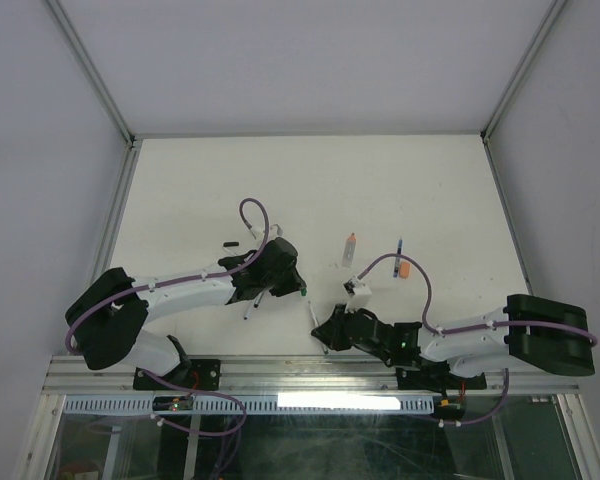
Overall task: Insert the pens into the pen caps
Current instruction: Insert the pen cap onto the pen.
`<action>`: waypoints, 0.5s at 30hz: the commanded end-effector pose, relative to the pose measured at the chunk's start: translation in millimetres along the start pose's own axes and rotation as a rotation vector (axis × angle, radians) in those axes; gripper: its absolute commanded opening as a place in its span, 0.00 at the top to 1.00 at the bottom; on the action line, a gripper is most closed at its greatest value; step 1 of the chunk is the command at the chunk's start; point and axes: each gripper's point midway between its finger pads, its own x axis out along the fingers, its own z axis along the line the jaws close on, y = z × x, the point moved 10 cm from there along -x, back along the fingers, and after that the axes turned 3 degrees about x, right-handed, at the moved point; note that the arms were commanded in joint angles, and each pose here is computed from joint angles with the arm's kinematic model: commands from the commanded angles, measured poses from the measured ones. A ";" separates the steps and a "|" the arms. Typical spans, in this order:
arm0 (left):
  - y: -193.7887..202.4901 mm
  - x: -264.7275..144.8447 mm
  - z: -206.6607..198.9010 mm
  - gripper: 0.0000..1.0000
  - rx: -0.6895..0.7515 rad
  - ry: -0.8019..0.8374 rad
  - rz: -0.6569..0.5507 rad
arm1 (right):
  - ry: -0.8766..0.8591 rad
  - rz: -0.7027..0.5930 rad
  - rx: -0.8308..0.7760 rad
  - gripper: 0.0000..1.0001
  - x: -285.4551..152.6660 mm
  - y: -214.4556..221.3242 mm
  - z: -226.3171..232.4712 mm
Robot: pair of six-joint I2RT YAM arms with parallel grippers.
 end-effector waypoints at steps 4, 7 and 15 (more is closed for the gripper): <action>-6.4 0.2 -3.8 0.90 -0.032 0.031 -0.047 | -0.067 -0.095 0.039 1.00 3.9 -10.5 19.2; -5.3 3.3 -2.7 0.90 -0.032 0.021 -0.040 | -0.069 -0.094 0.034 1.00 4.9 -10.9 21.5; -4.3 7.0 -2.5 0.90 -0.022 0.012 -0.031 | -0.068 -0.089 0.038 1.00 7.6 -10.1 23.9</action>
